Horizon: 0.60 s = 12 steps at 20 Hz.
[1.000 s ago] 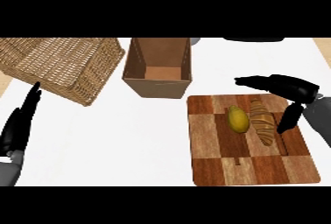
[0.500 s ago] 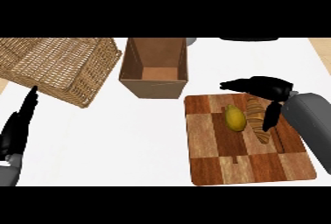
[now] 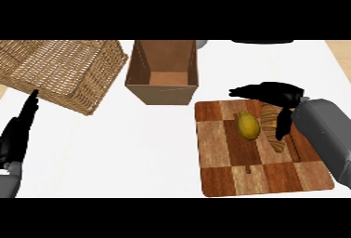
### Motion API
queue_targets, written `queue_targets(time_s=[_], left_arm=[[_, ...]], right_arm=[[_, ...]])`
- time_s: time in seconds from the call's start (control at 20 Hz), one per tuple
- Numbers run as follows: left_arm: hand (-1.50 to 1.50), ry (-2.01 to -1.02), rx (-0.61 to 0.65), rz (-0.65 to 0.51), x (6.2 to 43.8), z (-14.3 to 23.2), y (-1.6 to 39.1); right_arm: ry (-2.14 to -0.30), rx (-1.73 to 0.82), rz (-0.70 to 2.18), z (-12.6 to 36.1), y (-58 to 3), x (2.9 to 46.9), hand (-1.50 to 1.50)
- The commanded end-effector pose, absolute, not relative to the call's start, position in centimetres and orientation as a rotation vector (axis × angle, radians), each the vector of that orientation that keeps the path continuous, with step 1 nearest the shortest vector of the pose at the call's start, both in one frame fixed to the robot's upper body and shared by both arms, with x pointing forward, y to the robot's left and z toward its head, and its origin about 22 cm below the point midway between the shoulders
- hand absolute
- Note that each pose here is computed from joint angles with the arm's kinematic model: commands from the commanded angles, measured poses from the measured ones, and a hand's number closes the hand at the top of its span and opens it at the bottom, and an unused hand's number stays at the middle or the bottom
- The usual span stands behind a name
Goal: Pick the lemon from the cutting board and place it in the cardboard box
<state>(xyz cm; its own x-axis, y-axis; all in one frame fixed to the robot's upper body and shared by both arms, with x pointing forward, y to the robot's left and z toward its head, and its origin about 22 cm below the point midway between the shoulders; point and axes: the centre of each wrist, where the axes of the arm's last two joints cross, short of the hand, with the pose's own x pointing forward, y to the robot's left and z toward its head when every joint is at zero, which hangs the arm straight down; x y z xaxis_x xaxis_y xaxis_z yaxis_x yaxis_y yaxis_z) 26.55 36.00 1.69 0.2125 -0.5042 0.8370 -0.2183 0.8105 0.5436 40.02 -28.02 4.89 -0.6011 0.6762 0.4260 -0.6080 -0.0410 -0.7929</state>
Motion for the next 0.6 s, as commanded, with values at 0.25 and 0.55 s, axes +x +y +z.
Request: queue_targets(time_s=[0.25, 0.55], left_arm=[[0.00, -1.362, 0.645, -0.213, 25.7, 2.4, 35.6], [0.00, -1.368, 0.651, -0.218, 26.2, 2.0, 35.3]], right_arm=[[-1.372, 0.063, 1.798, 5.1, -25.2, 39.1, -1.50], [-1.337, 0.054, 1.828, 5.2, -26.7, 36.6, -1.50]])
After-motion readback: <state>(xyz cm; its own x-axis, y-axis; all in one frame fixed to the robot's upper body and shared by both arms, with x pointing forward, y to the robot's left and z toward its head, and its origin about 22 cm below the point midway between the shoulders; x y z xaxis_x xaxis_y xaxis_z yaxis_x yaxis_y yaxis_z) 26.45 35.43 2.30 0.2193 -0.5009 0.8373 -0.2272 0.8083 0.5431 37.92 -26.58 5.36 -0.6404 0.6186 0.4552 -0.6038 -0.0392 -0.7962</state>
